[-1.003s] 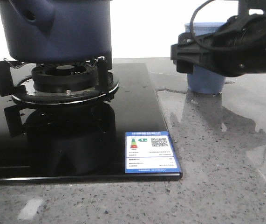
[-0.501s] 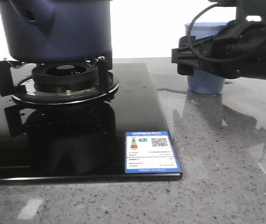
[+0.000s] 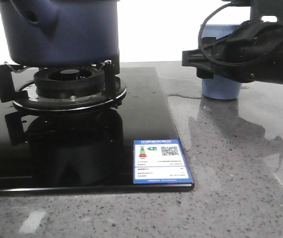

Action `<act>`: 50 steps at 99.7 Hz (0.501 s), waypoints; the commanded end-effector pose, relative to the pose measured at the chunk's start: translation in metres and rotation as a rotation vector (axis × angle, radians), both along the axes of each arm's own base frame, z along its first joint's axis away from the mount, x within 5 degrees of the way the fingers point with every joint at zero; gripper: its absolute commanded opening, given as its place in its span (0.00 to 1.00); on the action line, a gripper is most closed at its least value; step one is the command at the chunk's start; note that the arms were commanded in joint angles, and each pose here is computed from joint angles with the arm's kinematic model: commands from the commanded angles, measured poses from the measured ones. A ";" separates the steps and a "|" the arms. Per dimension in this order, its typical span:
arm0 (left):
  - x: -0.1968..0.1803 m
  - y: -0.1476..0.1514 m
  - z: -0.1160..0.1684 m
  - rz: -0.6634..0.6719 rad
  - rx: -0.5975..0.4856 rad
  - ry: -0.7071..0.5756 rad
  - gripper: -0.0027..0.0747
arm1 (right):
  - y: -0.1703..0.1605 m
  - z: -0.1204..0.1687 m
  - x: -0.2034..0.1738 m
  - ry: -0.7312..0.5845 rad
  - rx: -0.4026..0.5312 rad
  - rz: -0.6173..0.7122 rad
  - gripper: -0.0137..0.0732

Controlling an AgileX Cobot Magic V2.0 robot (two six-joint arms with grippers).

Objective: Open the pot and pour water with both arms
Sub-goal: 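Lift the water-filled cup with right gripper toward the open pot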

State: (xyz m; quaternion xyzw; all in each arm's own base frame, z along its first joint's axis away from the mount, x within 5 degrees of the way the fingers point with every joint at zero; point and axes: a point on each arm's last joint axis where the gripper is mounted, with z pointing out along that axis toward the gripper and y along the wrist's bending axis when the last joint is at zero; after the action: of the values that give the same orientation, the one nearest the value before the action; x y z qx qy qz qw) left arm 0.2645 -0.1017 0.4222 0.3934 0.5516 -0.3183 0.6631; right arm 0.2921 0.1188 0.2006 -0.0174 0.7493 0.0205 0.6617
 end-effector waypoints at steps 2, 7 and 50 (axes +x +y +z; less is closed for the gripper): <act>-0.021 0.002 0.034 -0.022 -0.108 -0.080 0.33 | -0.003 0.031 0.000 -0.143 0.031 -0.016 0.45; -0.024 0.003 0.037 -0.005 -0.102 -0.090 0.33 | -0.003 0.037 -0.002 -0.166 0.016 -0.007 0.45; -0.057 0.025 0.056 0.156 -0.054 -0.037 0.33 | 0.008 0.109 -0.027 -0.345 -0.116 0.229 0.45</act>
State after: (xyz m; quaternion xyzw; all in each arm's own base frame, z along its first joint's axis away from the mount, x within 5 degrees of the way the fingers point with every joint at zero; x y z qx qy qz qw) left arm 0.2262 -0.0793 0.4518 0.3647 0.5824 -0.2604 0.6782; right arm 0.2698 0.1263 0.2639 -0.1363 0.6938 0.0495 0.7054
